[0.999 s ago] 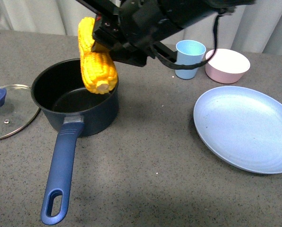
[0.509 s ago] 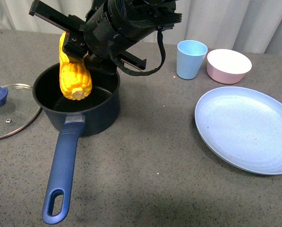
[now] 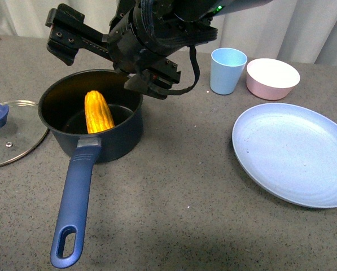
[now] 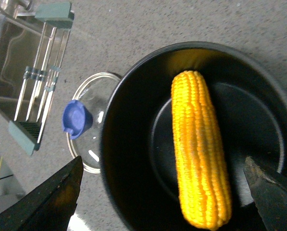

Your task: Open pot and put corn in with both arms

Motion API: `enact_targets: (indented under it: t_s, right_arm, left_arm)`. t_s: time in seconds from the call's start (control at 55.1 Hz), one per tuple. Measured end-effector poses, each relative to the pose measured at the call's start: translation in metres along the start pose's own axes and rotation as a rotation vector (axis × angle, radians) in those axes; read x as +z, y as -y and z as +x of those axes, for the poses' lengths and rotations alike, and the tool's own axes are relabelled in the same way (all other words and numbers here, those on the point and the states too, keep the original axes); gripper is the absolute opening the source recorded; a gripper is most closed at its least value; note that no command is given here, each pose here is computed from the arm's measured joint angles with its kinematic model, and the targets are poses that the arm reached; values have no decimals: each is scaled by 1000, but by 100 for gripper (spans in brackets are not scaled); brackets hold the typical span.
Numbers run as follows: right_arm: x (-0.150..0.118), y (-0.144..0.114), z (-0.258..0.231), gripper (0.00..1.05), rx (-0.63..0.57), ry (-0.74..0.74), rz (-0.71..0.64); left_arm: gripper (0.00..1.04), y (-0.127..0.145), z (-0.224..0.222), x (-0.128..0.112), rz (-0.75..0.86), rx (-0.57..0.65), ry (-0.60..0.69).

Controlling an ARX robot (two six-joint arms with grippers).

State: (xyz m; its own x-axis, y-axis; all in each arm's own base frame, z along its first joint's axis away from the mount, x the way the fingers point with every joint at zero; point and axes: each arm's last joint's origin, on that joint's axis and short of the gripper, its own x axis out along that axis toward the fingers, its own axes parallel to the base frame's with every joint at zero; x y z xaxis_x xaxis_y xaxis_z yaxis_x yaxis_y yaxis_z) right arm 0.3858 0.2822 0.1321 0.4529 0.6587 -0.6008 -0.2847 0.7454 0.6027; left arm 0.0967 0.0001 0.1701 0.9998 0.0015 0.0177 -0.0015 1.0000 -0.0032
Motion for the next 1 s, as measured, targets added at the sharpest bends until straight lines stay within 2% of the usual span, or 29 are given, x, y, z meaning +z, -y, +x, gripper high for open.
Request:
enact_targets:
  t_s: [0.091, 0.327, 0.454, 0.581, 0.599, 0.745, 0.799, 0.908, 0.999]
  right_arm:
    - [-2, 5, -15, 95, -61, 89, -62]
    - [-3, 11, -89, 96, -211, 378, -262]
    - [-14, 30, -133, 96, -312, 461, -363]
    - [-33, 57, -188, 96, -443, 510, -382]
    - [-42, 66, -210, 96, -498, 542, -385]
    - [-62, 84, -243, 95, -591, 571, -361]
    - [-72, 92, -253, 88, -623, 684, -381]
    - [-96, 99, -278, 68, -608, 895, -425]
    - [-105, 99, -289, 54, -599, 934, -442]
  left_arm:
    - [98, 0, 0, 0, 0, 0, 0]
    - [98, 0, 0, 0, 0, 0, 0]
    - [98, 0, 0, 0, 0, 0, 0]
    - [98, 0, 0, 0, 0, 0, 0]
    - [98, 0, 0, 0, 0, 0, 0]
    - [98, 0, 0, 0, 0, 0, 0]
    - [98, 0, 0, 0, 0, 0, 0]
    - [98, 0, 0, 0, 0, 1, 0]
    - [98, 0, 0, 0, 0, 0, 0]
